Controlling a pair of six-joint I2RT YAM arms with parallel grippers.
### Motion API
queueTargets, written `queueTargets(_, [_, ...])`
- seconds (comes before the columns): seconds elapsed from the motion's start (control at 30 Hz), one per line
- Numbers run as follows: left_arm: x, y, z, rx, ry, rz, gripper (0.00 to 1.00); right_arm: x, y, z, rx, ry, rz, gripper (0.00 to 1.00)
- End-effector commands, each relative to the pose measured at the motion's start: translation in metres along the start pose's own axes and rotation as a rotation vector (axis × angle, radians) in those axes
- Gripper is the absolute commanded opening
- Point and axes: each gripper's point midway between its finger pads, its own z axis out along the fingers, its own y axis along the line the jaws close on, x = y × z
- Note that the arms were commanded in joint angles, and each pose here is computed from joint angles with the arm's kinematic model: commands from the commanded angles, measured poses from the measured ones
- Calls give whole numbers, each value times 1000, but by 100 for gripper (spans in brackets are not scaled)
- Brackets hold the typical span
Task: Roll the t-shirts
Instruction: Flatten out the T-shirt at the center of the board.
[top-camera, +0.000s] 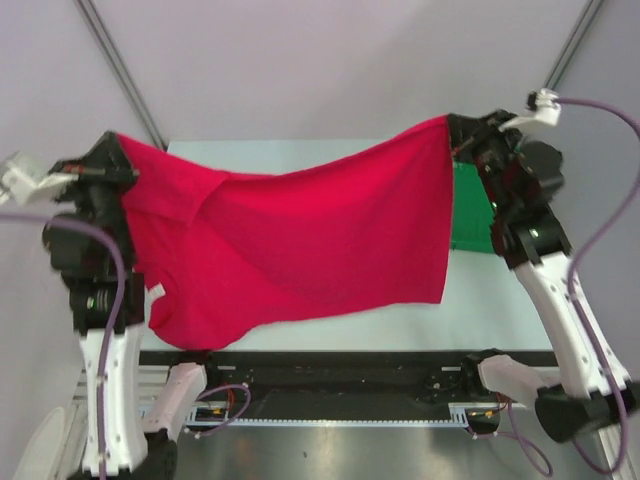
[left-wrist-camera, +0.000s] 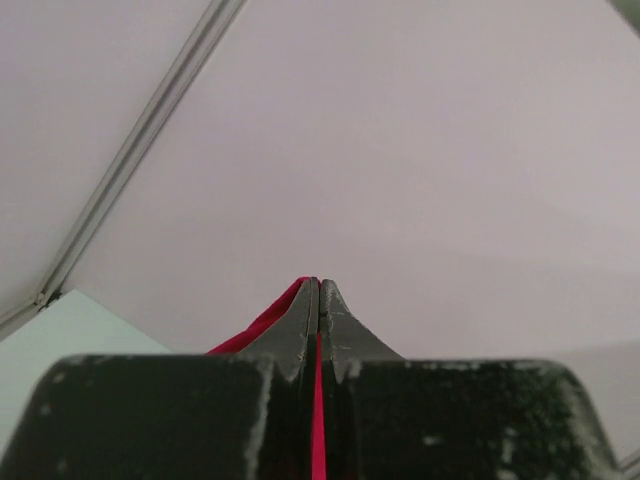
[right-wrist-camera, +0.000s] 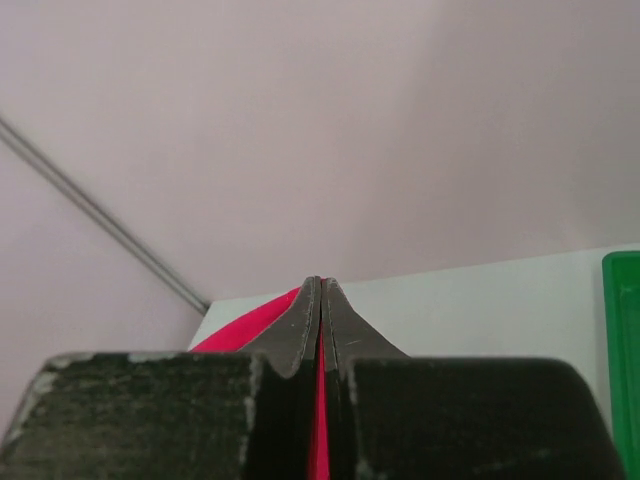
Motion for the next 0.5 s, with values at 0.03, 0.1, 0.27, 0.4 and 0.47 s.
queueTargets(0.03, [32, -27, 87, 126, -35, -47, 0, -14, -5, 68, -72, -136, -25, 0])
queueTargets(0.1, [27, -42, 110, 160, -56, -56, 0, -14, -7, 93, -92, -170, -34, 0])
queueTargets(0.27, [24, -76, 166, 251, -93, -60, 0, -57, 13, 130, -137, -284, -56, 0])
queueTargets(0.4, [9, -105, 185, 313, -103, -63, 0, -90, 28, 138, -150, -348, -83, 0])
queueTargets(0.47, [-5, -116, 184, 332, -119, -67, 0, -92, 29, 140, -140, -337, -88, 0])
